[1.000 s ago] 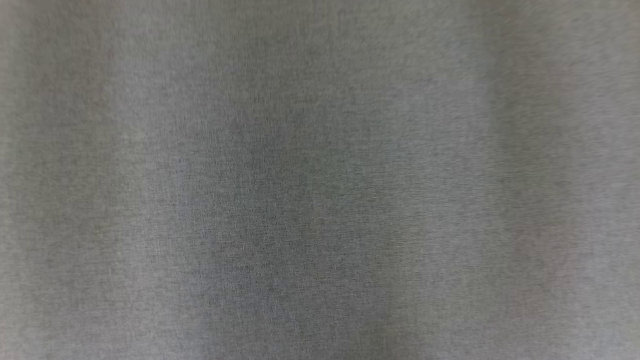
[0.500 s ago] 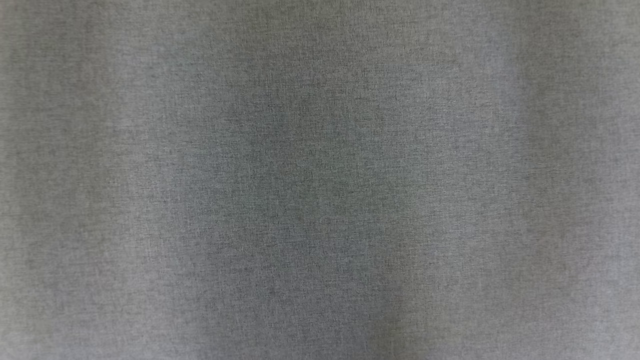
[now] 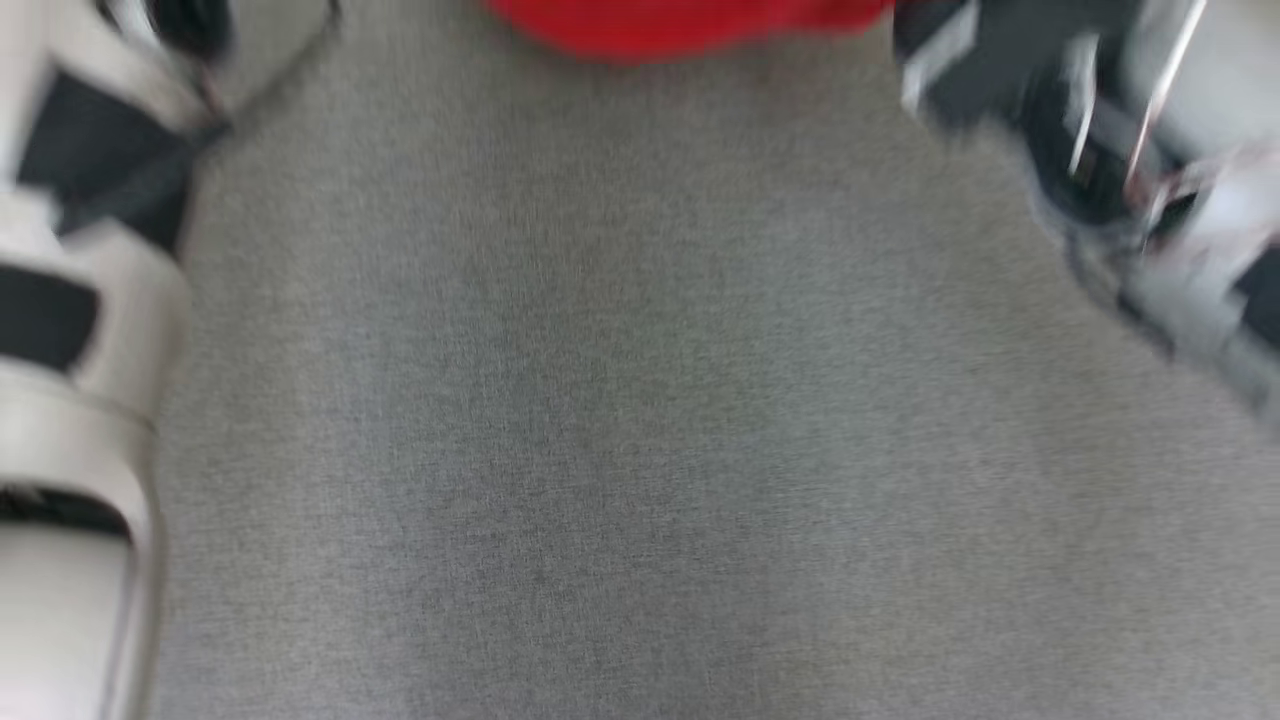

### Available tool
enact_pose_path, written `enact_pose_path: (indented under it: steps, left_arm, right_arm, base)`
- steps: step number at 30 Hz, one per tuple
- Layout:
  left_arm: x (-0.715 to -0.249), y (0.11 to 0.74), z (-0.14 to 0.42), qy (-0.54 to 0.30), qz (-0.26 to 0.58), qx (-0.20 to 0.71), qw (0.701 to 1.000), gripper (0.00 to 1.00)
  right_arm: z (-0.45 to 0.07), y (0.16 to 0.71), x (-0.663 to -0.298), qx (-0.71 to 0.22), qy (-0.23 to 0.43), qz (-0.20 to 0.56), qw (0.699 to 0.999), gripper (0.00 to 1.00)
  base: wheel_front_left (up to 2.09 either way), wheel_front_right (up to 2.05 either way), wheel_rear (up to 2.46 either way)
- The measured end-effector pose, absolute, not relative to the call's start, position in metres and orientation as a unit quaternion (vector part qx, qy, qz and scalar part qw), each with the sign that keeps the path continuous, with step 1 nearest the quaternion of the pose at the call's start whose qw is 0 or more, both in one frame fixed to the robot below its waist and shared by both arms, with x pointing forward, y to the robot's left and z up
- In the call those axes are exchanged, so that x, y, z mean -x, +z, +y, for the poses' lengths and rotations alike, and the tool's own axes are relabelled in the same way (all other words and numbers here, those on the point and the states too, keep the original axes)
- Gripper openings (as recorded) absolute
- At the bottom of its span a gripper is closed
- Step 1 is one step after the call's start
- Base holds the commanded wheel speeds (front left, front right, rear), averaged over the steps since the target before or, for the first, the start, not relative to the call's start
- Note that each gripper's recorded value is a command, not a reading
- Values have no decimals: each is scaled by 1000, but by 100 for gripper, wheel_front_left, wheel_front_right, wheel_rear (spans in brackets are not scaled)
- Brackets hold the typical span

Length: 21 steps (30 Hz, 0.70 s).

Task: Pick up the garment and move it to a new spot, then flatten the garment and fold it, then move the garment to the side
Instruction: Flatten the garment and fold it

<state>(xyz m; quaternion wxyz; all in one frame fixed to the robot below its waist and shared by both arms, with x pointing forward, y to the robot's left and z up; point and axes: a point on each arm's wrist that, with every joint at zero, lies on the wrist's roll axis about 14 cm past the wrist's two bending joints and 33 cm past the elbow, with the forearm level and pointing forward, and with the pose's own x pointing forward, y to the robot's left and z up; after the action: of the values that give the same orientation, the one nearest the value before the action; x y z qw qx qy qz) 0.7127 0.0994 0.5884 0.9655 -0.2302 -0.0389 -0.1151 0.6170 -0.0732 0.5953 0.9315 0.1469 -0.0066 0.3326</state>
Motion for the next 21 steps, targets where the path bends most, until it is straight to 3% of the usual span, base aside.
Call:
enact_pose_path:
  steps: [8,21]
  left_arm:
    - [-641,555,134,-85,-41,319,943,0]
    - [-459,462,178,41,30,375,926,0]
  right_arm:
    - [-70,551,-515,-196,361,68,909,0]
    - [-88,470,-365,-238,320,179,899,0]
  base:
    - [0,0,0]
    - [0,0,0]
